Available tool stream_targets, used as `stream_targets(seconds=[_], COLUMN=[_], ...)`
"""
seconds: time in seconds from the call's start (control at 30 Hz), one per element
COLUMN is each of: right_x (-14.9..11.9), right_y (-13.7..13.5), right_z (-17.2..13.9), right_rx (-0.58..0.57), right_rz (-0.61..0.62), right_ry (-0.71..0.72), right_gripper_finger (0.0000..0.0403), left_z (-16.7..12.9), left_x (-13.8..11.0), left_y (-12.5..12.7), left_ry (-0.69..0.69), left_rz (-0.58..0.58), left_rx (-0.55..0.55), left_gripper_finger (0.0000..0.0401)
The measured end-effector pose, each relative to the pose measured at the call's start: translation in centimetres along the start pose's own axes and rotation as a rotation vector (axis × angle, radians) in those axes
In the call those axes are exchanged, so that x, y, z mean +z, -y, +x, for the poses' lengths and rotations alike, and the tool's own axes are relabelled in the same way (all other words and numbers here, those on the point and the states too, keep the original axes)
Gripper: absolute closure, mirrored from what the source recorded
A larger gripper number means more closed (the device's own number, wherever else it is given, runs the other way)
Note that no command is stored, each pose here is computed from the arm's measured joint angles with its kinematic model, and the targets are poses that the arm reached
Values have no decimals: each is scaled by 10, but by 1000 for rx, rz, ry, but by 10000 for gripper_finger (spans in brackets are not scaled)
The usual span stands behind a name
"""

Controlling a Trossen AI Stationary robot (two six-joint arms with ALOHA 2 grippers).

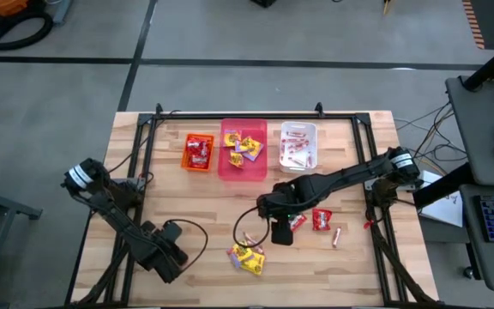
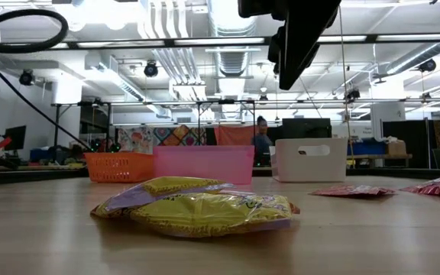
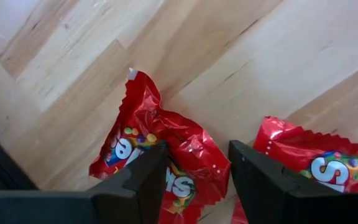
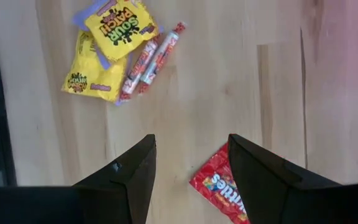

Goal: Organize candy in baskets

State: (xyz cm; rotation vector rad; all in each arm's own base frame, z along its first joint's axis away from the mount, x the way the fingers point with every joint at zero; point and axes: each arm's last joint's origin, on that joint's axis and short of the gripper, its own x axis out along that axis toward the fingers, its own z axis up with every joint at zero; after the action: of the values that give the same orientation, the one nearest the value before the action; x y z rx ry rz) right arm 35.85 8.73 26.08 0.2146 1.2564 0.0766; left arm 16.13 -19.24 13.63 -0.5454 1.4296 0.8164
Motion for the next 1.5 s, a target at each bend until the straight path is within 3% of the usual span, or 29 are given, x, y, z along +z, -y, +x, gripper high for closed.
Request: stream_targets(seconds=[0.13,0.4,0.6,0.9,1.17,1.5], right_x=[0,8,21,32,36,38], right_y=[2,0,1,-1,-2,-4], right_z=[2,8,17,31,32,28], right_rx=[-49,-43,-21,-13,5,18], right_rz=[-5,-155,-325,-497,-515,-516], right_ry=[27,130,321,661,898,969], right_gripper_finger=[213,213,213,222,225,202], left_z=[0,-9,-33,-76,-91,-96], left_x=[-2,-5,-8,-3,5,29], left_y=[0,5,14,23,15,28], left_ry=[19,62,169,449,656,855], left_rz=[11,30,52,174,166,251], left_rx=[-8,-46,-166,-334,-381,-354], left_gripper_finger=[270,390,395,399,400,401])
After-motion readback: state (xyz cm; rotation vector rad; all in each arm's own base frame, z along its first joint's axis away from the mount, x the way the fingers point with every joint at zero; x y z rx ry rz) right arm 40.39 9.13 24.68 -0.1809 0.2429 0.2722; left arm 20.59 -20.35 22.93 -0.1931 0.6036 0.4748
